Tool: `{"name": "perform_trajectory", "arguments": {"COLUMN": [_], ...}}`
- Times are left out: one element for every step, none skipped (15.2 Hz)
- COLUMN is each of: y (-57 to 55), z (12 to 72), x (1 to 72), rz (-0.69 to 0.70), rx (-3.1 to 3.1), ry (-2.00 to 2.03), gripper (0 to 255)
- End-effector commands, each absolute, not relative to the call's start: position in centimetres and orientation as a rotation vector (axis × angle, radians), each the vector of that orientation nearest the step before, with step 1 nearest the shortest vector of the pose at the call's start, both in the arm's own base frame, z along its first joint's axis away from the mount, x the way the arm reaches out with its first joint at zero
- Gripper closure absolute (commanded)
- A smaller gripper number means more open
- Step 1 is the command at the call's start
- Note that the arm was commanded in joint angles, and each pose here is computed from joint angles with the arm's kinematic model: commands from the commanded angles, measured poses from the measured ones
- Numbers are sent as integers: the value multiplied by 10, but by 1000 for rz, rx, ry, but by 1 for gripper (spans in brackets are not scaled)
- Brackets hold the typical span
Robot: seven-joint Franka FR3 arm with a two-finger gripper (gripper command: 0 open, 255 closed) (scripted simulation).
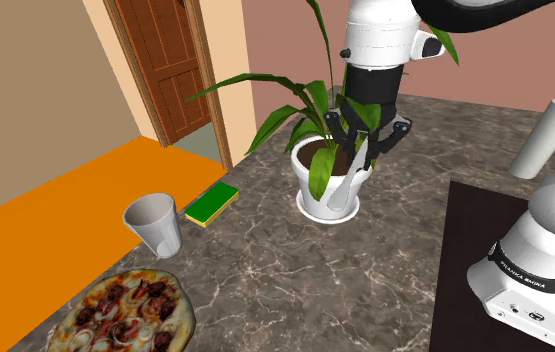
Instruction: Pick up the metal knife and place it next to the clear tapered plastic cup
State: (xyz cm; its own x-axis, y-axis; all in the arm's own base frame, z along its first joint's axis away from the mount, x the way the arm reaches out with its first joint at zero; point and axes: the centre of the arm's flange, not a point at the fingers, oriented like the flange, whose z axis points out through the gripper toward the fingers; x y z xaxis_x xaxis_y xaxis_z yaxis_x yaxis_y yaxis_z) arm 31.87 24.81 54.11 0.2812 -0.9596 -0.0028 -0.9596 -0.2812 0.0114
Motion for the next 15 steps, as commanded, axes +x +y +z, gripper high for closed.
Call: {"name": "perform_trajectory", "arguments": {"y": [267,277,287,298,308,318,329,339,349,360,370,380,388,388,388], "z": [541,541,541,541,541,541,541,541,541,541,541,542,542,536,531], "x": [337,345,353,362,370,378,386,395,403,411,419,428,434,434,434], "rz": [-17,-17,-17,-17,-17,-17,-17,-17,-17,-17,-17,-17,-17,-17,-17], "rx": [2510,2510,2510,2510,2510,2510,2510,2510,2510,2510,2510,2510,2510,2510,2510], "ry": [-1880,-1880,-1880,-1880,-1880,-1880,-1880,-1880,-1880,-1880,-1880,-1880,-1880,-1880,-1880], "gripper": [255,255,255,255,255,255,255,255,255,255,255,255,255,255,255]}}
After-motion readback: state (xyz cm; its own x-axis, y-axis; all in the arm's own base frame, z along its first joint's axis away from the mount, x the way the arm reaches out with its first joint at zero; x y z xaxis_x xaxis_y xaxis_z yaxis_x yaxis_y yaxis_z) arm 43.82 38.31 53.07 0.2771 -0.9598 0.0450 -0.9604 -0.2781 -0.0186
